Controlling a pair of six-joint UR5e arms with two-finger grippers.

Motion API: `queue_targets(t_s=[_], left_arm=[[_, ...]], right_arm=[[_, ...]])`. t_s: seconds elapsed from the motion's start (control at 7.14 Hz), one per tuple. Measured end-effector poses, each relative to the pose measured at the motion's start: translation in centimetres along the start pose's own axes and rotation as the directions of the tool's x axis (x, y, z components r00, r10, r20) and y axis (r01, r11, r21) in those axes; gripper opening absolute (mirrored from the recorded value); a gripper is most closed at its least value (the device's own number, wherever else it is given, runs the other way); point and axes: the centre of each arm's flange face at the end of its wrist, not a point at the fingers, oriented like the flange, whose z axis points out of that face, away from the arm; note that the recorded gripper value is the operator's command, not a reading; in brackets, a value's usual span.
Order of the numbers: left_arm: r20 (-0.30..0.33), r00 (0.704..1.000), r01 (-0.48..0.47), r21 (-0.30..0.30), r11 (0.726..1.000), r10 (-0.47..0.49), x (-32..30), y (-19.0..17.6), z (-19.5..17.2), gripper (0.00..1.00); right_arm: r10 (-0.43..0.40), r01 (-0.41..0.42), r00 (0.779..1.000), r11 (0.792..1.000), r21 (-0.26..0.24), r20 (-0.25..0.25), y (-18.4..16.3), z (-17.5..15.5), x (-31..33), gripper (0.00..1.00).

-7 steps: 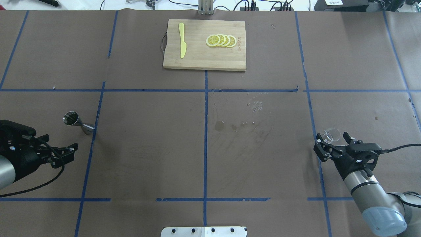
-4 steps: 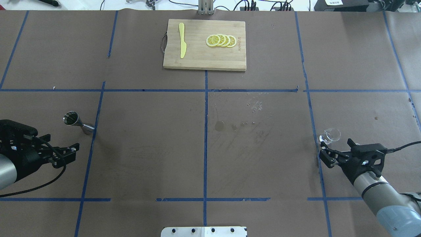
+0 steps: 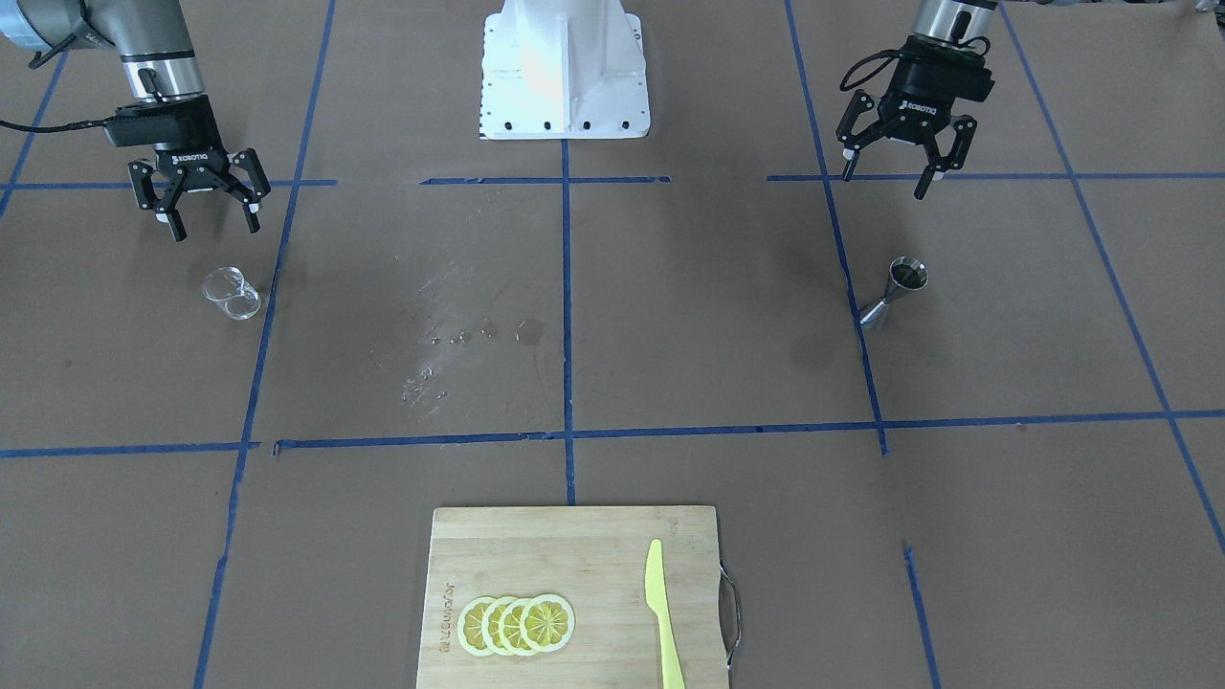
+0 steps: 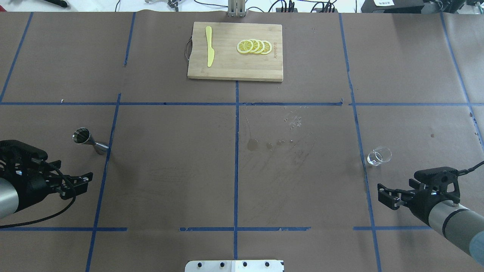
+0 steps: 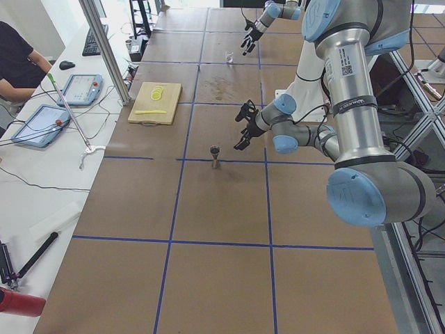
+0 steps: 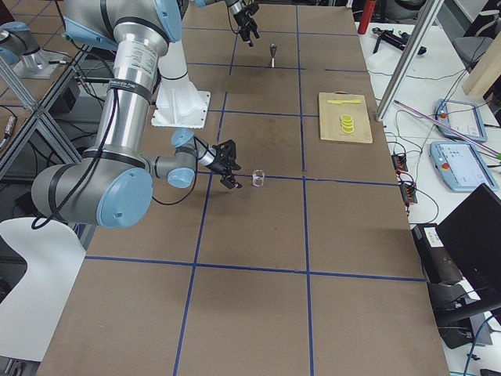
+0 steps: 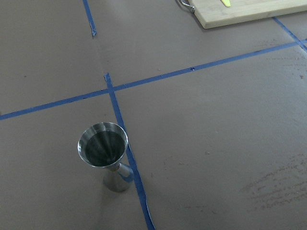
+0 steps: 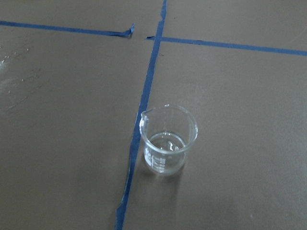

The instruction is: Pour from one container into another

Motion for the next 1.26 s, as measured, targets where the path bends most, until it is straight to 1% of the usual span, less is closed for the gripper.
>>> queue_targets(t_s=[0.14,0.28,0.56,0.7,0.84,1.12,1.26], left_arm=[[-0.012,1.0,-0.021,-0.024,0.999,0.02,-0.6,-0.5,-0.2,1.0],[-0.02,0.999,-0.042,-0.048,0.998,0.041,-1.6,-1.2,-0.5,1.0],[-0.027,0.997,-0.07,-0.095,0.993,0.068,-3.1,-2.6,-1.6,1.0],[-0.046,0.997,-0.071,-0.121,0.99,0.066,-3.2,-3.4,-2.8,1.0],[-0.065,0.996,-0.069,-0.158,0.985,0.059,-2.4,-4.4,-4.5,1.0],[-0.101,0.994,-0.071,-0.222,0.972,0.049,-0.9,-5.8,-7.6,1.0],[-0.113,0.991,-0.098,-0.226,0.969,0.074,-1.5,-6.7,-8.7,1.0]], right_arm=[[0.024,-0.024,1.0,0.996,-0.092,-0.002,-1.9,-1.8,-0.8,1.0],[0.045,-0.044,0.999,0.984,-0.173,0.002,-4.3,-3.7,-0.8,1.0],[0.085,-0.068,0.996,0.951,-0.303,0.042,-8.1,-6.6,1.0,1.0],[0.106,-0.074,0.992,0.933,-0.353,0.071,-9.6,-8.1,2.4,1.0],[0.112,-0.068,0.989,0.922,-0.382,0.095,-10.7,-9.6,3.8,1.0],[0.092,-0.027,0.986,0.913,-0.407,0.141,-12.6,-11.8,6.7,1.0],[0.065,0.003,0.986,0.912,-0.409,0.152,-13.9,-12.7,8.7,1.0]])
